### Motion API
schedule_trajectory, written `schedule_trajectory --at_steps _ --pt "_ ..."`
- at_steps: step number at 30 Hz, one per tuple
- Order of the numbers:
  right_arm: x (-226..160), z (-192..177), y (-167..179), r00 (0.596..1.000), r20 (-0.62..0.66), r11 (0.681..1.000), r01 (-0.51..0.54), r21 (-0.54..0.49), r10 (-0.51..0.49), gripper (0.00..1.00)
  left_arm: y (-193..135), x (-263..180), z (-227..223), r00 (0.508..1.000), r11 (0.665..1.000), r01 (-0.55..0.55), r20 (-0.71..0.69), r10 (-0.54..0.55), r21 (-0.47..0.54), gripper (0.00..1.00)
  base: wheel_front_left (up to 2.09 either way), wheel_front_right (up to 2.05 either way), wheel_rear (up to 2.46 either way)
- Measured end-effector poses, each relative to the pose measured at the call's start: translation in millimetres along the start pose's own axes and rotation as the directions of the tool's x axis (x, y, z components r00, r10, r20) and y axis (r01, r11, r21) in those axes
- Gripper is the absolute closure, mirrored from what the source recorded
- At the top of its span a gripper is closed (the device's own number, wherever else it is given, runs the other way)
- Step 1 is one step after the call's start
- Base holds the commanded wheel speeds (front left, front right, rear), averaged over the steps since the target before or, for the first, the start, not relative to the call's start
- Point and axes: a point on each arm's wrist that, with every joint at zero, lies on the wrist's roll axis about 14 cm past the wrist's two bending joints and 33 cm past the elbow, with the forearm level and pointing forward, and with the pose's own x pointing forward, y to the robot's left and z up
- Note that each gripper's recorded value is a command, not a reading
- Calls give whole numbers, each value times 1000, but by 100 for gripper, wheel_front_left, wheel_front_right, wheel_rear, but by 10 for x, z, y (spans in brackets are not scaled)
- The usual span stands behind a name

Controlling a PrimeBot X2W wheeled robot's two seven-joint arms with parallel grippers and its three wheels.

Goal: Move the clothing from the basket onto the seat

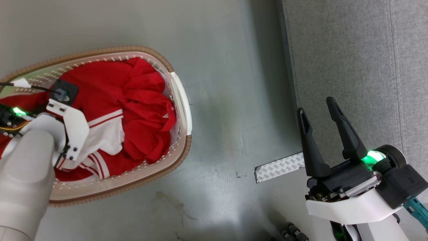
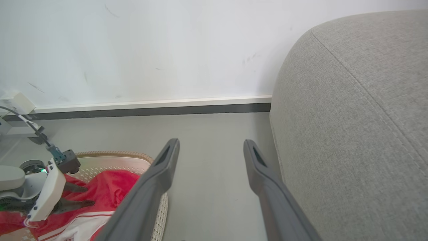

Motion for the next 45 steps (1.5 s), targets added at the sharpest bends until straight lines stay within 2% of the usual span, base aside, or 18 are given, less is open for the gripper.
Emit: schedule_trajectory --at_steps 9,19,20,22,23,24,25,38,45 --pt "25 -57 -15 1000 -11 1000 3 2 -3 0 134 39 61 999 999 -37 23 36 10 0 0 0 0" --pt "66 -135 -22 1000 -25 1000 2 11 -2 0 112 144 47 999 999 -31 9 31 18 0 0 0 0" --pt "68 -144 -26 1000 -27 1000 3 11 -3 0 106 154 49 1000 999 -29 11 29 20 13 0 0 0" --pt "69 -160 -31 1000 -31 1000 4 12 -4 0 102 172 57 1000 999 -27 14 26 25 52 0 0 0" --pt "68 -166 -33 999 -33 1000 6 15 -5 0 87 180 57 1000 999 -21 14 20 28 60 0 0 0" --pt "68 -169 -36 999 -34 1000 7 15 -6 0 47 188 53 1000 999 -6 13 6 33 77 0 0 0" --pt "68 -173 -40 999 -35 1000 8 15 -7 0 -6 194 21 1000 999 6 4 -6 36 100 0 0 0" --pt "96 -116 -28 1000 -16 1000 2 19 -2 0 -93 50 136 999 1000 28 45 -28 0 100 0 0 0" --pt "45 59 -26 1000 22 1000 5 -2 -5 0 -243 -266 356 987 985 64 153 -40 -158 100 0 0 0"
